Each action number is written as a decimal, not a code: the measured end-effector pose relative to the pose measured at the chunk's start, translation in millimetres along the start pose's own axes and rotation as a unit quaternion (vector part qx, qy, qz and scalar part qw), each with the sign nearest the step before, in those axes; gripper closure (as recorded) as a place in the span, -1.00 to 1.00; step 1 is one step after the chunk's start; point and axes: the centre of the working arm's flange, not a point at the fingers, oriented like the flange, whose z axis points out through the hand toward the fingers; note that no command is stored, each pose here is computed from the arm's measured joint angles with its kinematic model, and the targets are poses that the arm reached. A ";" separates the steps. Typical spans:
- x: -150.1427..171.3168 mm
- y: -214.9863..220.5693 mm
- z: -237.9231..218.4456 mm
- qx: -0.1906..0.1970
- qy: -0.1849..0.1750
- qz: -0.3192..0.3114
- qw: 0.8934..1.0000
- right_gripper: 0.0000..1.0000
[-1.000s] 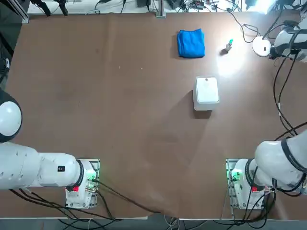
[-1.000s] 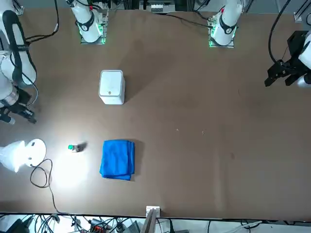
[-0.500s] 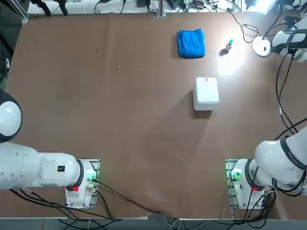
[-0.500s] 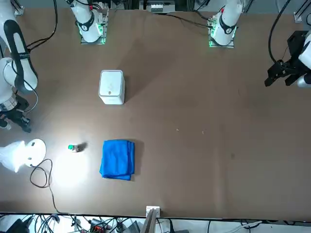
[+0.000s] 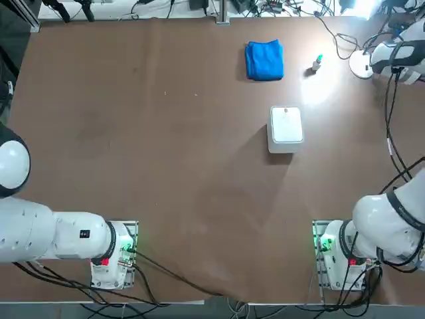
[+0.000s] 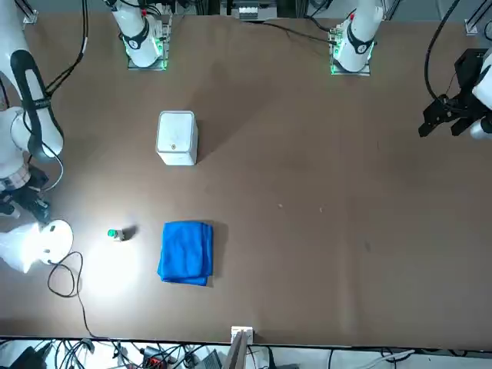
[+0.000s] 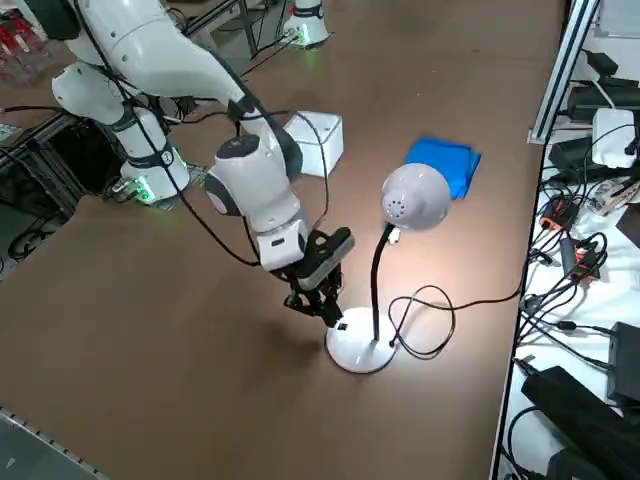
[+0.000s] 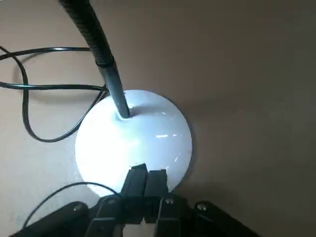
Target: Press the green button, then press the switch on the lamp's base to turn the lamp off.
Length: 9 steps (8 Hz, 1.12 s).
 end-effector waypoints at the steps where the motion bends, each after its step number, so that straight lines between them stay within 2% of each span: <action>1: -0.8 -1.2 6.6 0.001 0.001 0.000 1.000 0.97; 9: 0.1 -27.9 12.9 0.015 0.002 -0.011 1.000 0.97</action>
